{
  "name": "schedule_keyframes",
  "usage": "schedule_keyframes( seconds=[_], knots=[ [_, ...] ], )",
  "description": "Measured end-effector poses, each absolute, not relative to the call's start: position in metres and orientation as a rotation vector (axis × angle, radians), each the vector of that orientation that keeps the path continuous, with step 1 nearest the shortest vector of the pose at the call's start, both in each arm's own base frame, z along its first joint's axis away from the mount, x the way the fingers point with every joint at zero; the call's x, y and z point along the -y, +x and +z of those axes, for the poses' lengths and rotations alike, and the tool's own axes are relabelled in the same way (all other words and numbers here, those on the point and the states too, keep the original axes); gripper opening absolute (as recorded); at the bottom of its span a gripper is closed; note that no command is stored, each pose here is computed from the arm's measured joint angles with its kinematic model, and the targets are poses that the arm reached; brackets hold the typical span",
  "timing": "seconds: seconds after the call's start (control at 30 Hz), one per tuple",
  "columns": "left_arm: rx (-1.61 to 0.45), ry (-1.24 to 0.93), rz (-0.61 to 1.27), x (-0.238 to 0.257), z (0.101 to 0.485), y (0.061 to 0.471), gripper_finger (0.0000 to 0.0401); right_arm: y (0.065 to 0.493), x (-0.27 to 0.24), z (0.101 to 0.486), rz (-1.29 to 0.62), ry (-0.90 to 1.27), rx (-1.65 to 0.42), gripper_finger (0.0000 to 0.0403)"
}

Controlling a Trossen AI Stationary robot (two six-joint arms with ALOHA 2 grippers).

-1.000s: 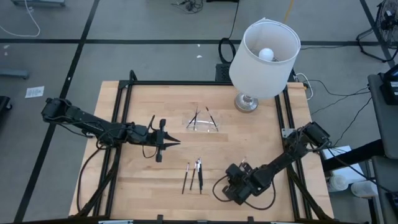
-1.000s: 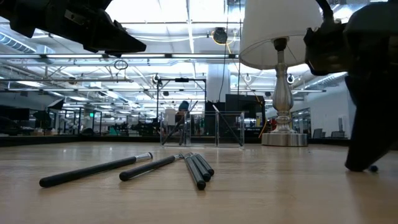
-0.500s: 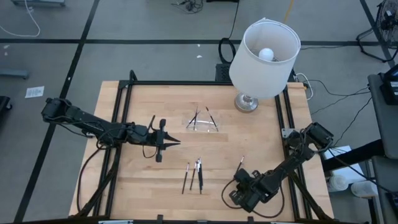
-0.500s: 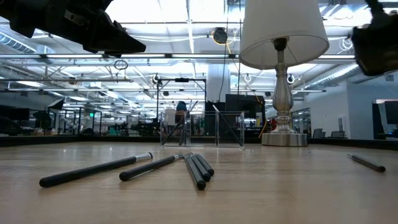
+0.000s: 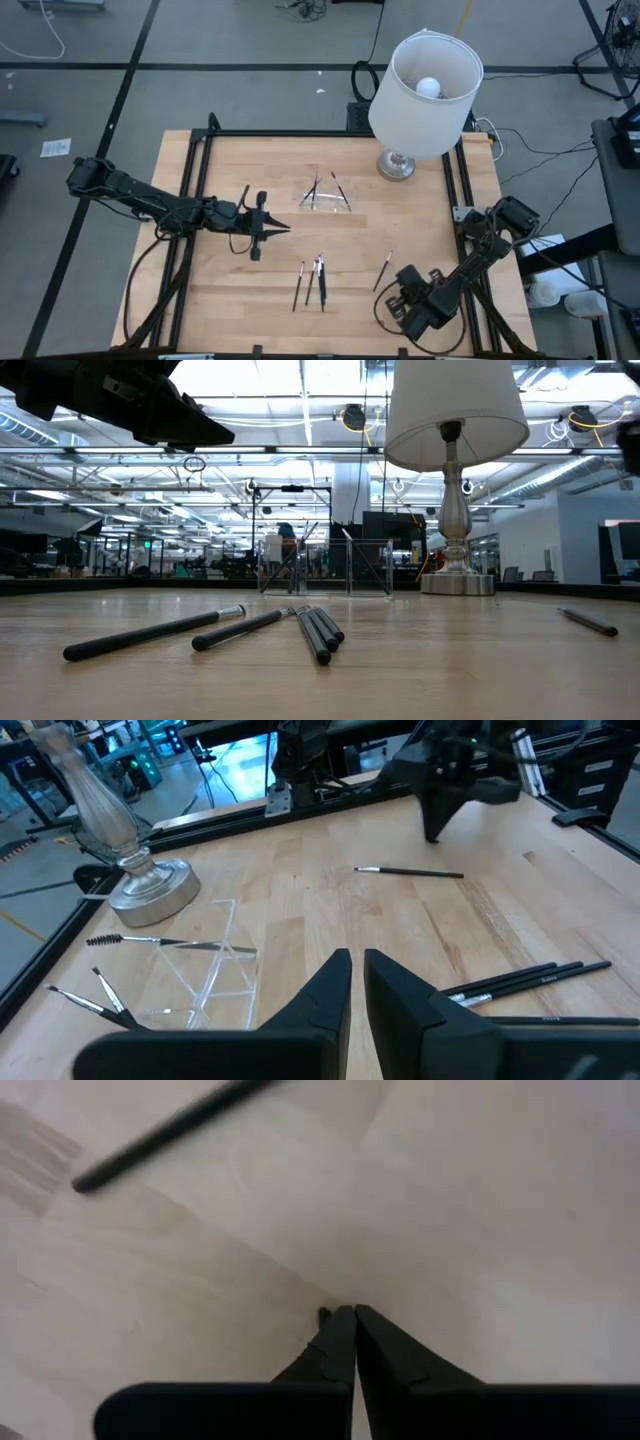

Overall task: Put items in baskets/containers
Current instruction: Put the black liner brush transparent organizer

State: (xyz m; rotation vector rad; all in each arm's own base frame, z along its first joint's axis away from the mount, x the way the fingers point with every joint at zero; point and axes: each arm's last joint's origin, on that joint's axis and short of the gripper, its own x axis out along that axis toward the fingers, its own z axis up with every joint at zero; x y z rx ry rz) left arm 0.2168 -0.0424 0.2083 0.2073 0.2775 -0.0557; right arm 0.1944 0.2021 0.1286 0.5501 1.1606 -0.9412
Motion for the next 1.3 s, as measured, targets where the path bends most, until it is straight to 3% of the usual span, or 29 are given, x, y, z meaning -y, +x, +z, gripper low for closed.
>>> schedule_keyframes(
  seconds=[0.6, 1.3],
  knots=[
    [-0.262, 0.207, -0.056, 0.043, 0.21, 0.217, 0.0042, 0.207, -0.152, 0.093, -0.947, 0.467, -0.912, 0.0],
    [-0.258, 0.207, -0.055, 0.043, 0.21, 0.217, 0.0042, 0.241, -0.144, 0.094, -0.779, 0.412, -0.801, 0.0]
  ],
)
